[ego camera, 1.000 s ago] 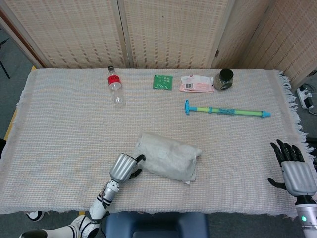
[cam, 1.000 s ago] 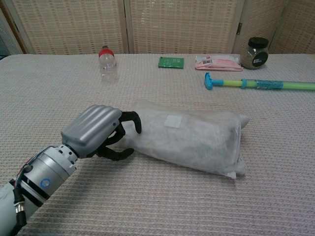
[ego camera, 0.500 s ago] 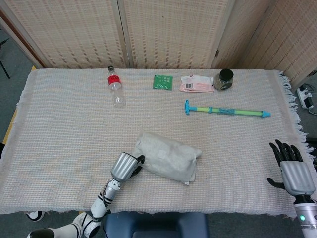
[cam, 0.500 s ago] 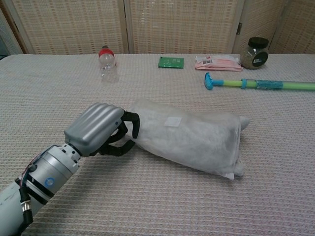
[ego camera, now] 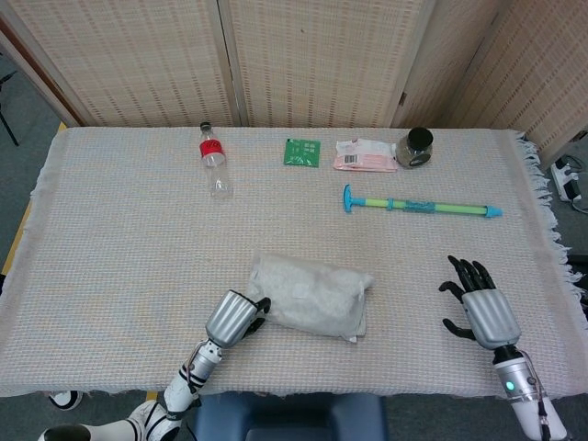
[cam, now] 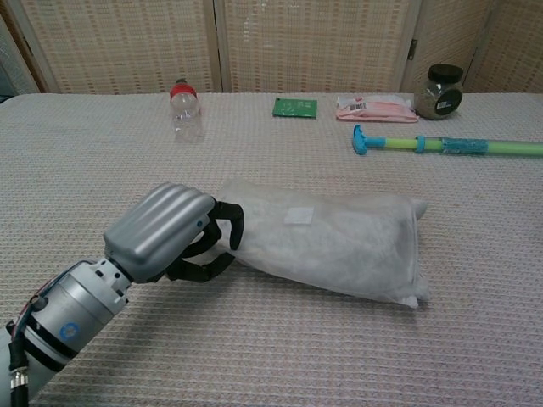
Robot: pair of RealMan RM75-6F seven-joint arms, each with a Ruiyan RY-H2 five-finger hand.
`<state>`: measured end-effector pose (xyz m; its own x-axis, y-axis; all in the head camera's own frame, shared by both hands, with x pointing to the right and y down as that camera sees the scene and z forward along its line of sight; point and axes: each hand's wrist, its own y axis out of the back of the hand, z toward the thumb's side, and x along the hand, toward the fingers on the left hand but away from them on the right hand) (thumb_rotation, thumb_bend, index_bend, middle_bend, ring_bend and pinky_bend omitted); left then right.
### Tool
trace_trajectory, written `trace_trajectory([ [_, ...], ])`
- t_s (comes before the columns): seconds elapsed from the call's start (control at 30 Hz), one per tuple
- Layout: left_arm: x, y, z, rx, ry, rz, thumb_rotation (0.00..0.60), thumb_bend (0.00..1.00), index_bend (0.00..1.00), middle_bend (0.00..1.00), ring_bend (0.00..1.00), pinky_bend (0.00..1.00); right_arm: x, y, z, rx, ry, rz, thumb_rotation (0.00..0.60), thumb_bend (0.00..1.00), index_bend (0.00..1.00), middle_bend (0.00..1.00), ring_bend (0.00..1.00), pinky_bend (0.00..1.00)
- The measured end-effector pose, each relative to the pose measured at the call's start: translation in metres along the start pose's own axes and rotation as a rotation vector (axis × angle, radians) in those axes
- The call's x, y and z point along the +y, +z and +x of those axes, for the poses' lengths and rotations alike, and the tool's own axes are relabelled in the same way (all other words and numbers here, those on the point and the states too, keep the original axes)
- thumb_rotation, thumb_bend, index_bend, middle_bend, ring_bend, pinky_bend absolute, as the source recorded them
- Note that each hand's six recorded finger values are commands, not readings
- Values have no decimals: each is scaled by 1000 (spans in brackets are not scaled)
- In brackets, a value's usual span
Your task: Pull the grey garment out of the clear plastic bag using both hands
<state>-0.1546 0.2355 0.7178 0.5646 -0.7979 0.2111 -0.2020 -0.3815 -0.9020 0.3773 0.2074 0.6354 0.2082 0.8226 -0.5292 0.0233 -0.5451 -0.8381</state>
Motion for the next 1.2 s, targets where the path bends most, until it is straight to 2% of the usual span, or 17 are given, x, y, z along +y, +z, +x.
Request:
trace_trajectory([
  [0.17, 4, -2, -1, 3, 1, 12, 600, 556, 723, 1000, 1000, 1000, -17, 19, -28, 54, 10, -46, 600, 229, 448, 25, 0, 0],
  [0.47, 5, -8, -3, 14, -11, 29, 600, 558, 726, 1000, 1000, 1000, -44, 38, -62, 52, 49, -180, 600, 229, 457, 29, 0, 0],
  [1.2, 10, -8, -3, 12, -8, 39, 600, 560, 727, 1000, 1000, 1000, -79, 77, -83, 24, 126, -544, 600, 250, 413, 0, 0, 0],
])
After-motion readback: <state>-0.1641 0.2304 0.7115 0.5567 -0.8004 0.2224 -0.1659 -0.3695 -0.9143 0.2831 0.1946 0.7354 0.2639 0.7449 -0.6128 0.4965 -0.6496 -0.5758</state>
